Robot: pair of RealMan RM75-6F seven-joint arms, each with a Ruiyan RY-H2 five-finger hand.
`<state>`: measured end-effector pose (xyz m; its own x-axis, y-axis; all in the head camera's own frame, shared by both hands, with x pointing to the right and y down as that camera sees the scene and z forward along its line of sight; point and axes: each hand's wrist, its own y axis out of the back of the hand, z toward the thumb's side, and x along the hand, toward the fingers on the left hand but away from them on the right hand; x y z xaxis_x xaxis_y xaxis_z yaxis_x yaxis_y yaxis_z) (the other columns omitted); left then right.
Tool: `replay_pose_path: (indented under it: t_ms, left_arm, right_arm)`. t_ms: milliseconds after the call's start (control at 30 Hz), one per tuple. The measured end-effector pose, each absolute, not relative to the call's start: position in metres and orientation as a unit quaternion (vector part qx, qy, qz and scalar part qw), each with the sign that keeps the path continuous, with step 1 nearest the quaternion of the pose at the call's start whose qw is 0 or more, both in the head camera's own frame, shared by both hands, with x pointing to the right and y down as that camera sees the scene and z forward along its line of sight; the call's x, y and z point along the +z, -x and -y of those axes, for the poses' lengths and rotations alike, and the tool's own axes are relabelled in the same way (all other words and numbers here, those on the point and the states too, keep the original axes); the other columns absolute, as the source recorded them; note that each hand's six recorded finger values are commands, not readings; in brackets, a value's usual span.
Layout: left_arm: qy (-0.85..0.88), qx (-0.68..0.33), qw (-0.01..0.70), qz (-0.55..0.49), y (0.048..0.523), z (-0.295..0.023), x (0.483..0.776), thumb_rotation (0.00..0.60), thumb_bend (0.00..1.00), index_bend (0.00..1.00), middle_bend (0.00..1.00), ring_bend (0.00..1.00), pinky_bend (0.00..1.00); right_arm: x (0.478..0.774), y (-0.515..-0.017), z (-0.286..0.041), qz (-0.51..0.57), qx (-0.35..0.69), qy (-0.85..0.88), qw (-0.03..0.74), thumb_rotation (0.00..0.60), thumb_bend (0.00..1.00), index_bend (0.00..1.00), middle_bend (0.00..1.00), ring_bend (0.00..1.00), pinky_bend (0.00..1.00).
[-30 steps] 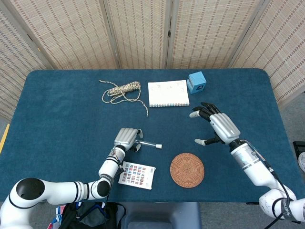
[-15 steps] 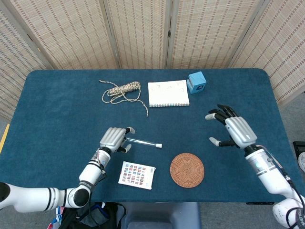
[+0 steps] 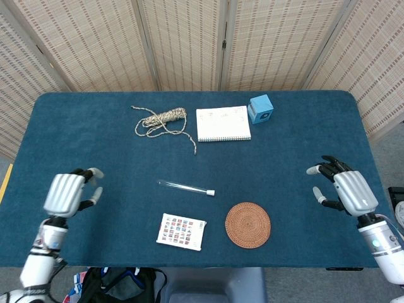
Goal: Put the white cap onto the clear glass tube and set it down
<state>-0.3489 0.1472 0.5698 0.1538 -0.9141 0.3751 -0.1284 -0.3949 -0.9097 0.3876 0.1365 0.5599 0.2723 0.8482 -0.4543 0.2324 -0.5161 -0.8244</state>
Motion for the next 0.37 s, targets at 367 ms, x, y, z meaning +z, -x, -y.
replay_pose_path:
  t_ms: [367]
  left_arm:
    - [0.605, -0.535, 0.397, -0.436, 0.410, -0.198, 0.540, 0.600, 0.36, 0.35, 0.49, 0.41, 0.50]
  right_arm:
    - [0.540, -0.416, -0.175, 0.388, 0.507, 0.693, 0.334, 0.600, 0.30, 0.34, 0.32, 0.13, 0.22]
